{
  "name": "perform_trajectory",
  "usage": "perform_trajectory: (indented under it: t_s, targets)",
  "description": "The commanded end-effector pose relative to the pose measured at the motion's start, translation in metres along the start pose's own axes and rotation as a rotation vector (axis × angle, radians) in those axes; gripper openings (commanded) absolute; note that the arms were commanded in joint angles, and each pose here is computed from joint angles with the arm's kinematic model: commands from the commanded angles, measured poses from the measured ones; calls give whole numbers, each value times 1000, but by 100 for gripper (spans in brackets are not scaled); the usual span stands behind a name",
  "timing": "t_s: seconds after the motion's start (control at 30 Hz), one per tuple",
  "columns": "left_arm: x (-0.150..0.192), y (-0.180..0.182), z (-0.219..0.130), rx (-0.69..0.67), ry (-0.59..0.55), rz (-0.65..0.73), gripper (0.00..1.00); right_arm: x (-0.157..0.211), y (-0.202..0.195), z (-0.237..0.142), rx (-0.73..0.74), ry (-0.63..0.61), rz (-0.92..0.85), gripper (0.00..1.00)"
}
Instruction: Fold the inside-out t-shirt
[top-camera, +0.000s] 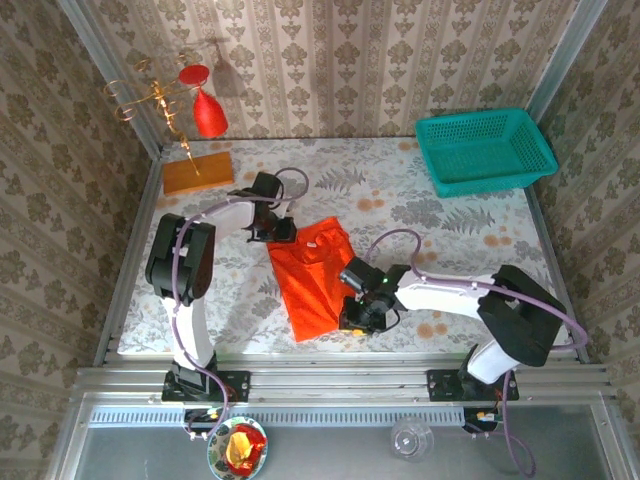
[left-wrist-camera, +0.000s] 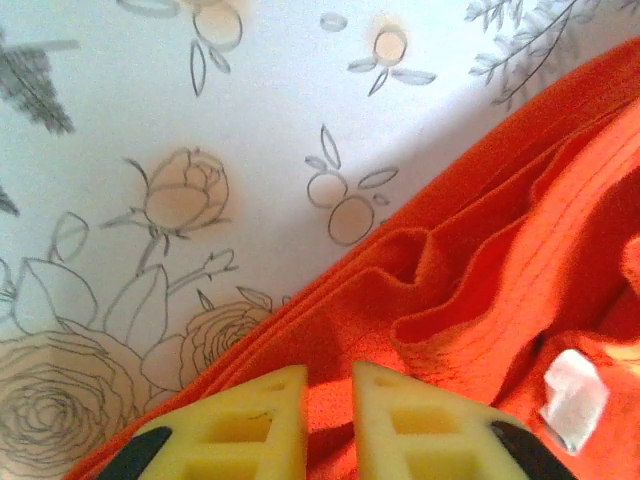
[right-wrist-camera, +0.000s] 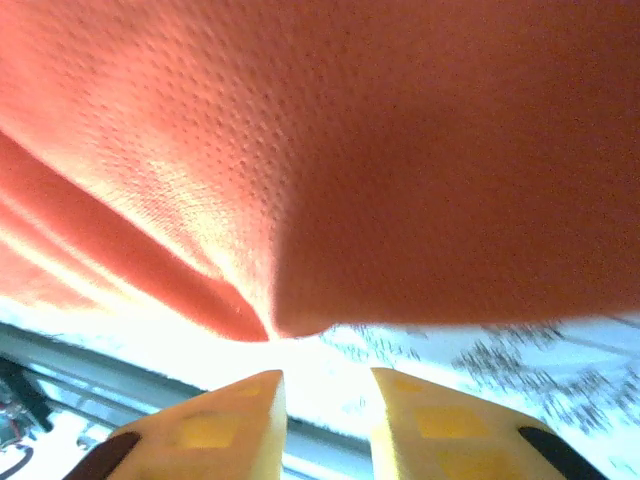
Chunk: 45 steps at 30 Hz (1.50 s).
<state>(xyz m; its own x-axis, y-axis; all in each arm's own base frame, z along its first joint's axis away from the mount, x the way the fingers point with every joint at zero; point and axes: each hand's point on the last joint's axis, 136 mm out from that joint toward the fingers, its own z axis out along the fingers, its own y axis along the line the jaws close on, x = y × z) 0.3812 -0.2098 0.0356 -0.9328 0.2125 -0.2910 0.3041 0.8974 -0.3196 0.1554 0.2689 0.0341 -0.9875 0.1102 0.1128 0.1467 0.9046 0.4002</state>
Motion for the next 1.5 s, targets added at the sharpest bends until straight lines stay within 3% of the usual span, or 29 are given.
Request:
perform_trajectory:
  t_s: [0.0, 0.17, 0.4, 0.63, 0.83, 1.03, 1.3, 1.47]
  targets:
    - [-18, -8, -31, 27, -74, 63, 29, -9, 12, -34, -10, -20, -10, 33]
    - [-20, -9, -65, 32, -129, 64, 42, -24, 15, -56, 13, 9, -101, 36]
    - [-14, -2, -103, 20, -174, 31, 45, -65, 21, -64, -13, 13, -165, 37]
    - [13, 10, -122, 54, -197, -103, 49, -98, 22, -18, -10, 91, -185, 37]
    - [47, 14, -118, 94, -188, -190, 51, -74, -17, 17, 39, 134, -57, 36]
    - [70, 7, -102, 168, -162, -244, 54, -42, -12, 26, -9, 129, -3, 36]
    - [71, 3, -76, 167, -107, -234, 56, -55, 11, -16, -33, 39, -26, 36]
    - [56, 5, -58, 66, -61, -145, 53, -70, 15, -47, -38, -18, -42, 36]
